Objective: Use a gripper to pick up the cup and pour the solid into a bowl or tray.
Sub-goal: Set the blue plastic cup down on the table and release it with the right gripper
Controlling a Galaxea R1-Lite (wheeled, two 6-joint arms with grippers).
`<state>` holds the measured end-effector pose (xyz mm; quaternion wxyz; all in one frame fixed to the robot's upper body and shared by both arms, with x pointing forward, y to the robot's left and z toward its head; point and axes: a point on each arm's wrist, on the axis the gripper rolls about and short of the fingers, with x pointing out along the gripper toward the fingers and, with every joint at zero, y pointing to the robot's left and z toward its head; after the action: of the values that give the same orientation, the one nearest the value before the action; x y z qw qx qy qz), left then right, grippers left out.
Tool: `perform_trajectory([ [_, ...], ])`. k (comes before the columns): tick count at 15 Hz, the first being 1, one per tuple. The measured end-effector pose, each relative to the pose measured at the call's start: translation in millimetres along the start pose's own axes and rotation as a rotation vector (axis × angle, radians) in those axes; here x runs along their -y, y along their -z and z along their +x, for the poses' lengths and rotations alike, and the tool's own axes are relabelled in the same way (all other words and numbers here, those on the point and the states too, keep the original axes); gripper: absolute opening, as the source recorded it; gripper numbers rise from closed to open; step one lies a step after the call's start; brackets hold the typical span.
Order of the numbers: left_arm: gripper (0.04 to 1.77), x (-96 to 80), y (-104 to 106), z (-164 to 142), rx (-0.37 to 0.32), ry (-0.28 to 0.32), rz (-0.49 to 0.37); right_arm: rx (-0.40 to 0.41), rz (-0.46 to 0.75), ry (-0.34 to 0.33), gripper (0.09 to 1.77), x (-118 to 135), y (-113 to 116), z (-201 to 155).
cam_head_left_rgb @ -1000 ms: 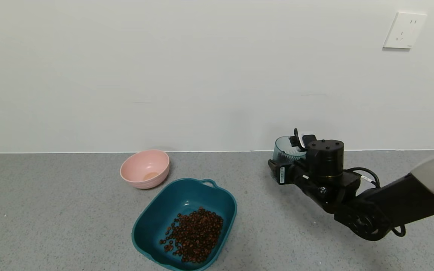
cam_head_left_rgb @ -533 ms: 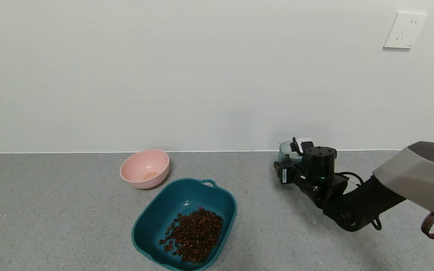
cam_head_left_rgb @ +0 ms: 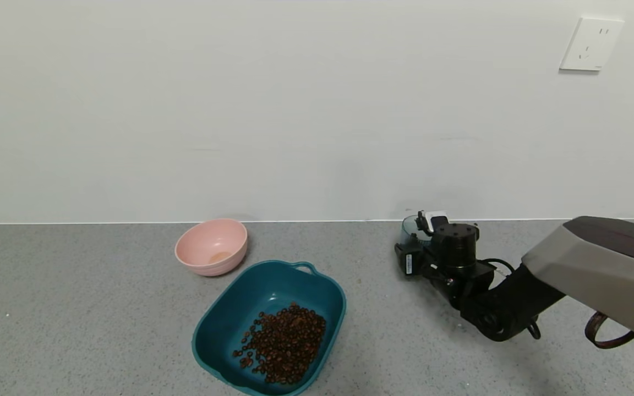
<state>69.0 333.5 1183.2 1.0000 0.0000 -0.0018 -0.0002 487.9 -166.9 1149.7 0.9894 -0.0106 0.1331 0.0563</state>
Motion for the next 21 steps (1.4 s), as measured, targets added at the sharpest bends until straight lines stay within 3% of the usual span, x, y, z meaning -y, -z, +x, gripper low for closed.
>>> perform_trajectory([
  [6,1.75,0.0,0,0,0.0,0.0,0.0,0.002,-0.003,-0.007,1.36,-4,0,0],
  [12,1.75,0.0,0,0,0.0,0.0,0.0,0.0,-0.005,-0.008,1.55,-4,1,0],
  [21,1.75,0.0,0,0,0.0,0.0,0.0,-0.019,-0.008,-0.033,1.66,-1,-4,-12],
])
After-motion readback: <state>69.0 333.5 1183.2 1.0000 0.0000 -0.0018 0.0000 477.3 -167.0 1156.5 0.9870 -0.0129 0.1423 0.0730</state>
